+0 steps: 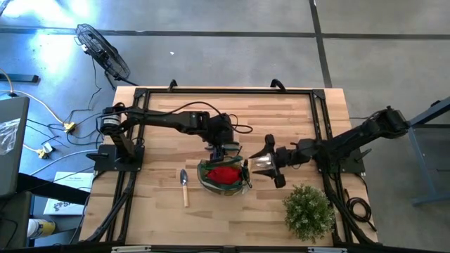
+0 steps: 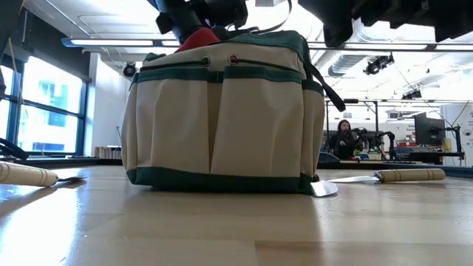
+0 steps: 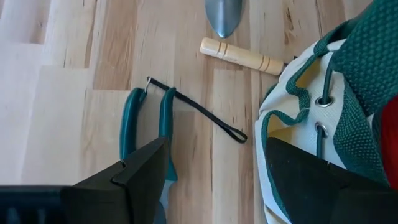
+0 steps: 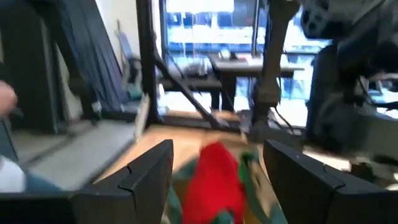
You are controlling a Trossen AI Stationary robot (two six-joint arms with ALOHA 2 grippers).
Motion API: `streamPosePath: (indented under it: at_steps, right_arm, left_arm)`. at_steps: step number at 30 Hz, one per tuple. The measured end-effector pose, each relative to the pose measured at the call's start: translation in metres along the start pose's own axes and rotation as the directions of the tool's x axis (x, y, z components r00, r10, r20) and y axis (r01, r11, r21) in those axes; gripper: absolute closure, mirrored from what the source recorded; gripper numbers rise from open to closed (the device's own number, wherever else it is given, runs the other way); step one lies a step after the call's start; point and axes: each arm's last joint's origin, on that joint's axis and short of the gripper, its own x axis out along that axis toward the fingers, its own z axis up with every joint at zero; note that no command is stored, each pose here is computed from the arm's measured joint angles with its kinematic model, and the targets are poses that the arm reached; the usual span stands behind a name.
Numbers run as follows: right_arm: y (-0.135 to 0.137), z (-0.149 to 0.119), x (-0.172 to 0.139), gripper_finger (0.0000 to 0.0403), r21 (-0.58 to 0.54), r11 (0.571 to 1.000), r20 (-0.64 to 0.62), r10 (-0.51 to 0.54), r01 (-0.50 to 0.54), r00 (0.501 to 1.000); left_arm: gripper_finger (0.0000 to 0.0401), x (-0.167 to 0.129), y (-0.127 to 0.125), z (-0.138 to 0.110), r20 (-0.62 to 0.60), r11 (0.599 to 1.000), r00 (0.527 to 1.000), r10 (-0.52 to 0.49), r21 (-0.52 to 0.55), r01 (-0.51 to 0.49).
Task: Pick & Place Garden tools in Gardening bag
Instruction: Put the green shear scissors into the green gardening bag
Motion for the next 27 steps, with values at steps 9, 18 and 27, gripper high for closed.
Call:
streamPosePath:
  at_steps: [9, 18, 27]
  right_arm:
    - [-0.004, -0.011, -0.004, 0.0163, -0.061, 0.990, -0.137, -0.133, 0.126, 0.982]
    - [-0.013, 0.035, -0.052, 0.0163, -0.049, 0.947, -0.010, -0.319, 0.319, 0.948]
    - [-0.016, 0.074, -0.148, 0.0163, 0.259, 0.943, 0.136, -0.250, 0.209, 0.959]
  left_arm:
    - [0.0141, -0.020, 0.005, 0.016, -0.020, 0.996, 0.997, 0.079, -0.040, -0.080]
    - [0.0141, -0.026, 0.013, 0.016, -0.049, 0.994, 0.995, 0.083, -0.073, -0.086]
    - [0.0141, -0.026, 0.014, 0.022, 0.011, 0.987, 0.996, 0.086, -0.134, -0.084]
